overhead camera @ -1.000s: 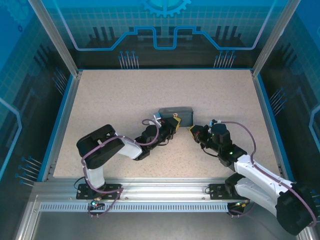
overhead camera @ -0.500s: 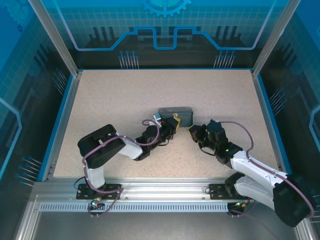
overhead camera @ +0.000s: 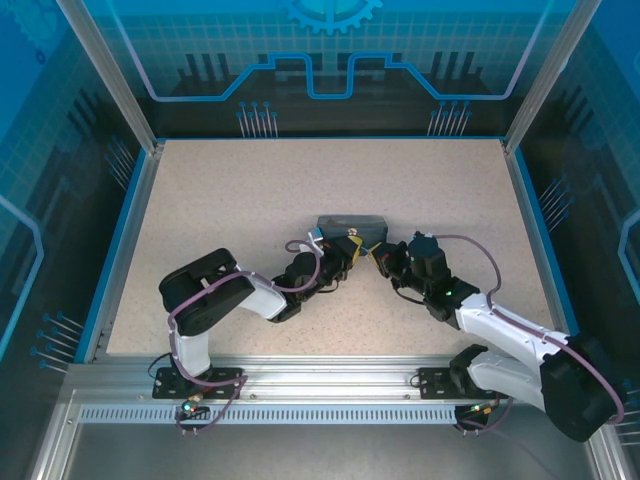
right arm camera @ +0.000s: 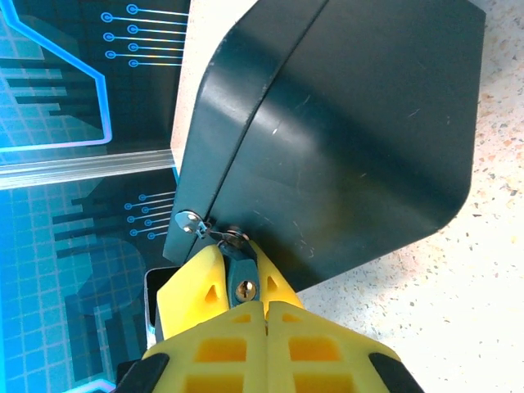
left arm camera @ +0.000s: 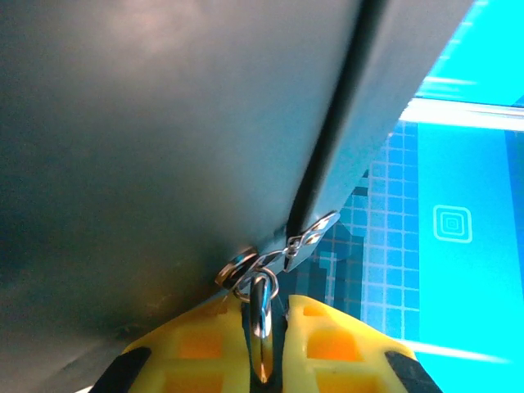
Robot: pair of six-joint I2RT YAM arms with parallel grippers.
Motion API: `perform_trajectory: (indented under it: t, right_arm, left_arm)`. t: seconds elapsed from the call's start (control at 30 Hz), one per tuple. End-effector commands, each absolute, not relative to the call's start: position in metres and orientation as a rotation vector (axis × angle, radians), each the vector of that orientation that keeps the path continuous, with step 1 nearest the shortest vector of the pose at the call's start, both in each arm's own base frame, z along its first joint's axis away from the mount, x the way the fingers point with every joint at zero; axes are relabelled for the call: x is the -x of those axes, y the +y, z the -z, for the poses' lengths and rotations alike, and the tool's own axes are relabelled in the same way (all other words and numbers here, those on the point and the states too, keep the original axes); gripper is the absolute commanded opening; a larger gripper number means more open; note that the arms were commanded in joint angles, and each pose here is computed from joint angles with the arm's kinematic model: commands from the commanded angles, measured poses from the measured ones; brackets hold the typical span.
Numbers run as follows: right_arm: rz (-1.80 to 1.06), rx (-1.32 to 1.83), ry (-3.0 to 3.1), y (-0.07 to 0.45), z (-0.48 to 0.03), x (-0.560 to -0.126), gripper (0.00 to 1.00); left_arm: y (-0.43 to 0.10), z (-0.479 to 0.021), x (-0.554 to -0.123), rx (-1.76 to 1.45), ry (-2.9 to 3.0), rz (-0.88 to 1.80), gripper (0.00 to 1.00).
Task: Unlock a padlock with a key
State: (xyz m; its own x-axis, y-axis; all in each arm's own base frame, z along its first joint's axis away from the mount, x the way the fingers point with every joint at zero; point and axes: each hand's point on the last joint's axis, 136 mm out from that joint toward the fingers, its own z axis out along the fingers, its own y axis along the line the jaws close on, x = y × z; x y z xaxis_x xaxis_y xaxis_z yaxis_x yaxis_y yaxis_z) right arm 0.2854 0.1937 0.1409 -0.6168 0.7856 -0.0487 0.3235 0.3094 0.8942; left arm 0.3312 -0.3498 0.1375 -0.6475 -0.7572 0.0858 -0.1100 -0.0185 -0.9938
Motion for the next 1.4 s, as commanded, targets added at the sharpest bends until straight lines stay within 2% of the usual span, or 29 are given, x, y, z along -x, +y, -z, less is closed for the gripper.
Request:
perform_trajectory:
  t: [0.0, 1.37]
  right_arm:
    - [-1.28, -0.956, 2.059, 0.198, -0.153, -0.29, 0.0]
    - [-1.237, -0.95, 2.046, 0.192, -0.155, -0.297, 0.0]
  left_arm:
    - [-0.354, -0.17, -0.335, 0.898, 1.635, 1.825, 0.0]
    - [-0.36, -0.166, -0.331, 0.899, 1.647, 1.851, 0.0]
